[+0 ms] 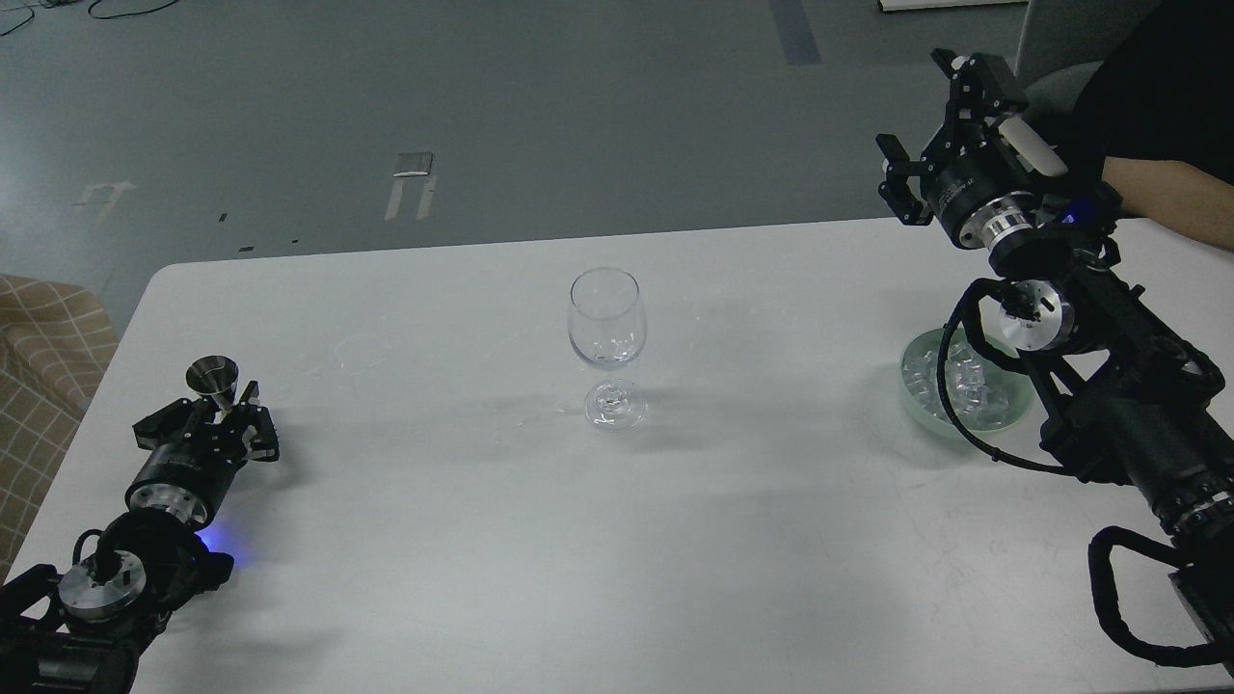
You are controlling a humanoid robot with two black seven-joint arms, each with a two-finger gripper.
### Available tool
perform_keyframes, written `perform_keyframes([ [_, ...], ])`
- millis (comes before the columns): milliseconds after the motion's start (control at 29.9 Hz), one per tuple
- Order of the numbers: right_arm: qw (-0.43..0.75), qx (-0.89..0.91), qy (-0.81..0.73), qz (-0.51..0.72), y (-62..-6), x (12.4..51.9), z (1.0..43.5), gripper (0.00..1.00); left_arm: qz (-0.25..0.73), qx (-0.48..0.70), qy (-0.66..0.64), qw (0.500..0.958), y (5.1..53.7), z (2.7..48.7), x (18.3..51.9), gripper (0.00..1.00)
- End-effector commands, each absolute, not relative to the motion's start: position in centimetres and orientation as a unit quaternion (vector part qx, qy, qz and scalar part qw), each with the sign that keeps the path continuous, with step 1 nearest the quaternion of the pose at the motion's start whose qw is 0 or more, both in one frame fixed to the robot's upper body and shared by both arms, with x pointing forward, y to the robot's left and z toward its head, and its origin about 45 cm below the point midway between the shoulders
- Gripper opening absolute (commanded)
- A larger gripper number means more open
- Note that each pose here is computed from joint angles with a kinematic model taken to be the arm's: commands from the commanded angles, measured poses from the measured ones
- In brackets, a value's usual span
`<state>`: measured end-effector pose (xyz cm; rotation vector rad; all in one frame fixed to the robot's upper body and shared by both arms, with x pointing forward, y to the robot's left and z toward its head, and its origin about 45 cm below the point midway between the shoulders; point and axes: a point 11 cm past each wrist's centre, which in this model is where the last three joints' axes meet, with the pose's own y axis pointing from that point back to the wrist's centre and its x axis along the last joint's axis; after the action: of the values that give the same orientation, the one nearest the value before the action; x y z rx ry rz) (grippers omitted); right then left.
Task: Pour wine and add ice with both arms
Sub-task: 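Lift the silver jigger upright with the left gripper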
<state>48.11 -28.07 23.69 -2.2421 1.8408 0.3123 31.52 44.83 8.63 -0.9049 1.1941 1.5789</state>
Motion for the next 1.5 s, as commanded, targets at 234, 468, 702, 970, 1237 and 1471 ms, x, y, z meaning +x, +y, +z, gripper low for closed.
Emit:
perform_keyframes([
  [234,0.111,-0.764,0.627,0.107,-28.0,48.1,23.7,1.00,0.640,-0.371,0.485,0.467,44.7,9.0,31.9,0.20],
  [468,0.112,-0.764,0.626,0.106,-28.0,48.1,23.7,1.00,0.638,-0.373,0.484,0.468,44.6,9.1,32.1,0.20],
  [702,0.111,-0.765,0.626,0.106,-28.0,48.1,23.7,1.00,0.632,-0.379,0.481,0.475,44.4,9.9,32.9,0.20],
  [970,0.112,-0.764,0.626,0.106,-28.0,48.1,23.7,1.00,0.626,-0.382,0.480,0.482,44.1,10.4,33.6,0.20],
  [1237,0.112,-0.764,0.626,0.106,-28.0,48.1,23.7,1.00,0.617,-0.383,0.479,0.494,43.5,11.3,34.6,0.18],
  [1471,0.111,-0.765,0.626,0.106,-28.0,48.1,23.7,1.00,0.614,-0.385,0.477,0.497,43.3,11.6,35.0,0.07],
])
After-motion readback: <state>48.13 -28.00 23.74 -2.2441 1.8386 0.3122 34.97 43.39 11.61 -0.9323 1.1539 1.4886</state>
